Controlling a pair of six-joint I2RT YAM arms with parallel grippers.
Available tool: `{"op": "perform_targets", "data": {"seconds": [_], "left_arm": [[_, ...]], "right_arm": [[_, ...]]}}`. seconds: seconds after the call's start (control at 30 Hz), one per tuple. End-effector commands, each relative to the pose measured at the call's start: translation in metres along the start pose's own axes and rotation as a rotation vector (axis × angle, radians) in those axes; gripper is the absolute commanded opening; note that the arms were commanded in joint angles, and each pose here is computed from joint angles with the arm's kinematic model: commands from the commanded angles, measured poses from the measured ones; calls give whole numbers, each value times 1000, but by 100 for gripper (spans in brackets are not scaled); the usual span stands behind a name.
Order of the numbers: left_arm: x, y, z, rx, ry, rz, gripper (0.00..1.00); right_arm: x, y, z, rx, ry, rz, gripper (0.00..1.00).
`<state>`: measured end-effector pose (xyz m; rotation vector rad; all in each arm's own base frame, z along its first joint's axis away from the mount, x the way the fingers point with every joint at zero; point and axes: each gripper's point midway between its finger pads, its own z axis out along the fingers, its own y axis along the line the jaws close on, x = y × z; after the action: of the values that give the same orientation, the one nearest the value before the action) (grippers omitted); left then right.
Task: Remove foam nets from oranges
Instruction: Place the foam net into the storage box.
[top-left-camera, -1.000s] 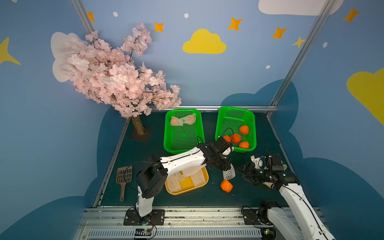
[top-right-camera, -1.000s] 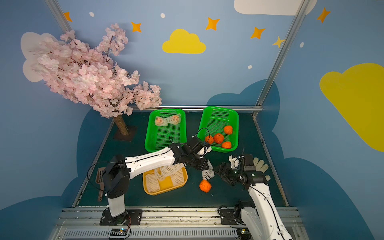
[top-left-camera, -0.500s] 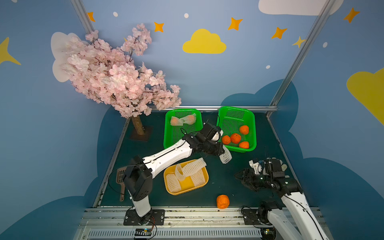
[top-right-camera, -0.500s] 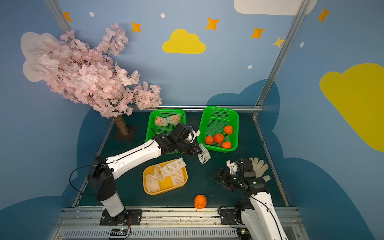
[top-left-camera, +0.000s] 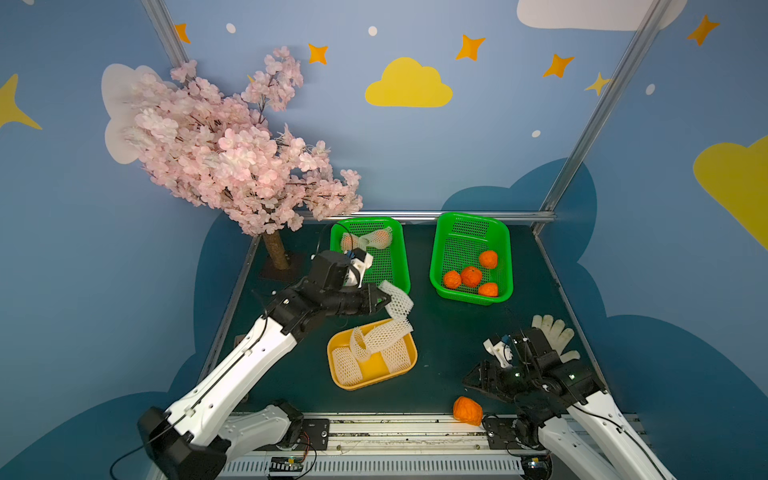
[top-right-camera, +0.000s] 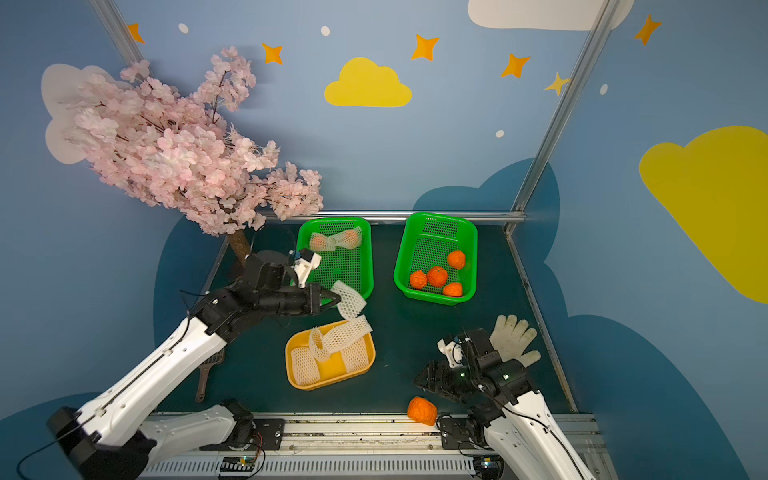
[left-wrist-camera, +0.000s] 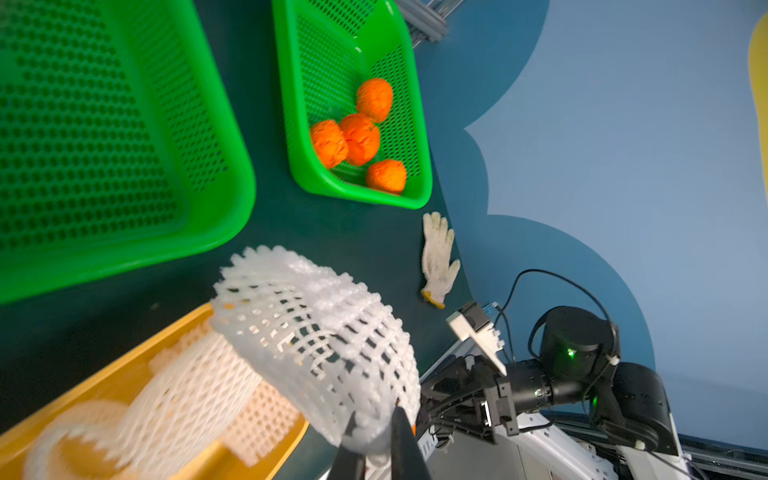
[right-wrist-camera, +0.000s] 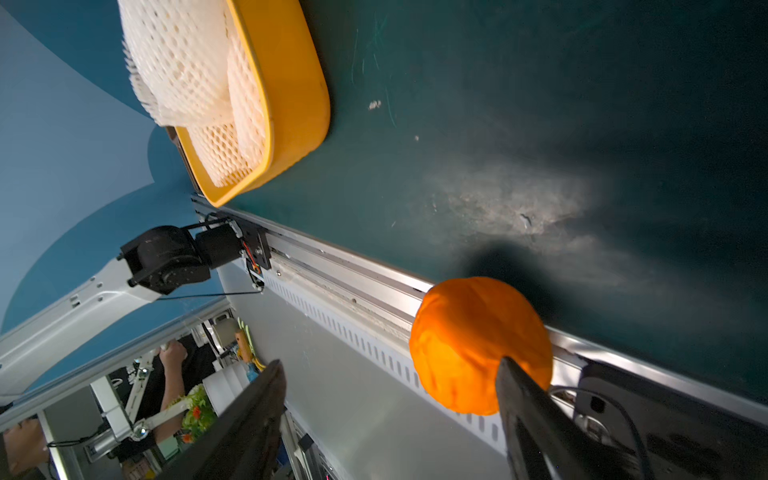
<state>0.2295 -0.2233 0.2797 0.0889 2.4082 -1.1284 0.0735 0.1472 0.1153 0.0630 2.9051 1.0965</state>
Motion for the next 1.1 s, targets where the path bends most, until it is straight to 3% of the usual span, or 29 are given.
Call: {"op": "perform_targets", "data": {"seconds": [0.0, 0.2, 0.4, 0.6, 1.07], "left_arm": [[31, 34, -22, -45, 53, -127, 16], [46, 69, -11, -53, 167, -178, 15], [48, 84, 12, -10, 249, -214, 14], [69, 104, 23, -27, 368, -259, 14], [108, 132, 41, -60, 522, -317, 14]], "right_arm": [[17, -17, 2, 73, 35, 13, 79], [29, -49, -6, 272, 28, 38, 79], [29, -55, -4, 331, 23, 55, 79], [35, -53, -5, 347, 58, 53, 79], [42, -40, 2, 355, 110, -47, 80]]}}
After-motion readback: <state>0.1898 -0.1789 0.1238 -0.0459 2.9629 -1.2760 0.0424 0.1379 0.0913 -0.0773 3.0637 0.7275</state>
